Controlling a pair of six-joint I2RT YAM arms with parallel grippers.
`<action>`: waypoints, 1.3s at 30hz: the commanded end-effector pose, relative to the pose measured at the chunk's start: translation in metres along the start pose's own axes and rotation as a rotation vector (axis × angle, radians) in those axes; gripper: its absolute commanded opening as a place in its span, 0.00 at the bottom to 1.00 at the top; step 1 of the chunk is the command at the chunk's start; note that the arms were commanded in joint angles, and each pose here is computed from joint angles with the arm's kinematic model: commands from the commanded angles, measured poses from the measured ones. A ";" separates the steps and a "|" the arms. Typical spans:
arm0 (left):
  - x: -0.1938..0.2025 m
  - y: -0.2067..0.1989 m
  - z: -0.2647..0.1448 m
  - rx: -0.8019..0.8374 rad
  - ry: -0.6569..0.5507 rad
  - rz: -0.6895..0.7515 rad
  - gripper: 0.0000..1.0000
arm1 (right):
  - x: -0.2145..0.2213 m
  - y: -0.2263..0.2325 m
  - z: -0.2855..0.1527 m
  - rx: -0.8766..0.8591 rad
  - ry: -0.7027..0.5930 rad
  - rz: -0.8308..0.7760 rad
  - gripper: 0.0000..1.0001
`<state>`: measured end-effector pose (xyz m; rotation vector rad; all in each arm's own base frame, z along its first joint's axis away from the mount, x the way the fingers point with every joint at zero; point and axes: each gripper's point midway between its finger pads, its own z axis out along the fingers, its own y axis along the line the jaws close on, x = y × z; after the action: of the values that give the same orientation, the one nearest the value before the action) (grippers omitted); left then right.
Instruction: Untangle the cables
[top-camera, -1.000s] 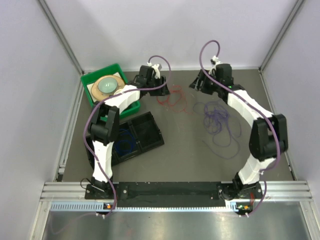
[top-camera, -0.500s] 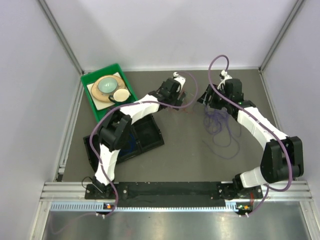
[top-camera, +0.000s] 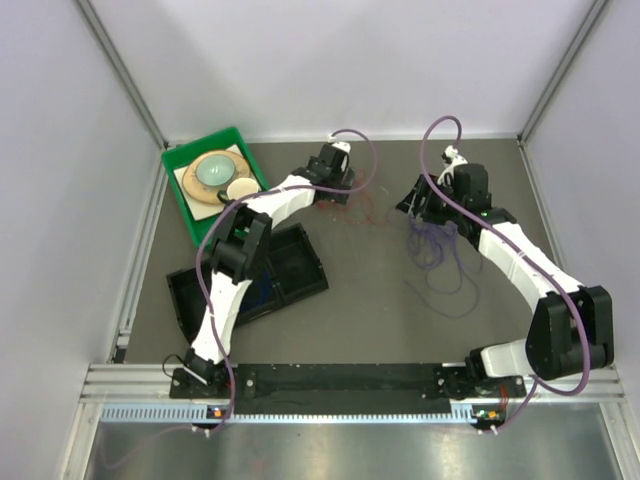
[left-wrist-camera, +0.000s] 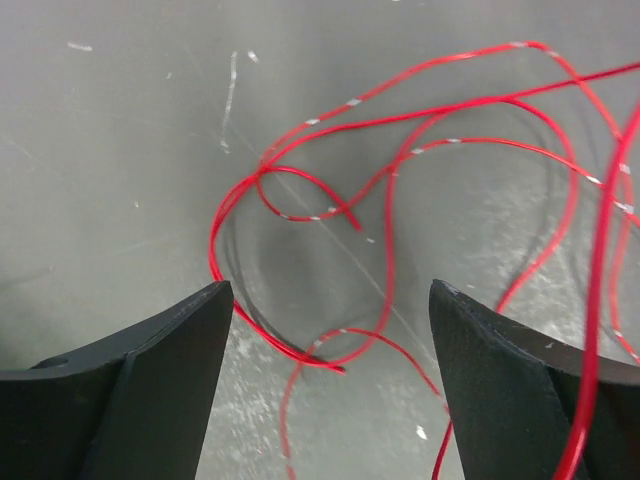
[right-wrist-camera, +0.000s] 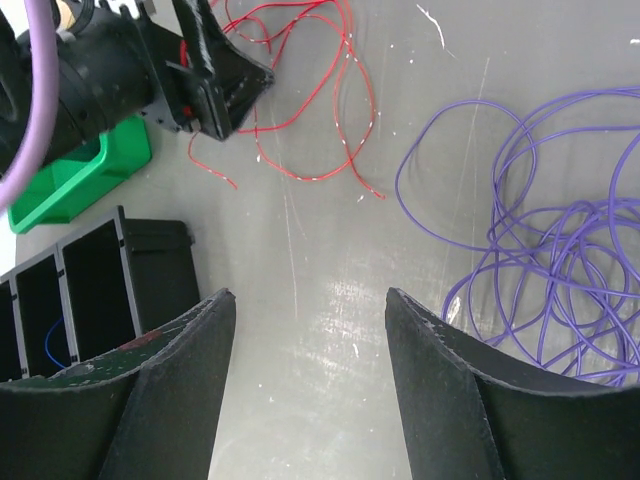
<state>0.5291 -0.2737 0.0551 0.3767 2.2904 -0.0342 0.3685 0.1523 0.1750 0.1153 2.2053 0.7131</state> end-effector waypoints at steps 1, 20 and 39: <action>-0.020 0.001 0.003 0.066 -0.025 -0.062 0.83 | -0.011 0.011 -0.008 -0.043 -0.043 -0.006 0.61; -0.025 0.005 0.000 0.107 -0.001 -0.113 0.02 | -0.011 0.015 -0.012 -0.054 -0.039 0.007 0.60; -0.056 0.023 -0.003 0.060 -0.070 -0.203 0.99 | -0.001 0.014 -0.011 -0.069 -0.014 0.015 0.60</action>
<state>0.5461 -0.2578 0.0997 0.2131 2.2676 -0.1698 0.3604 0.1588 0.1721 0.1188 2.2213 0.7741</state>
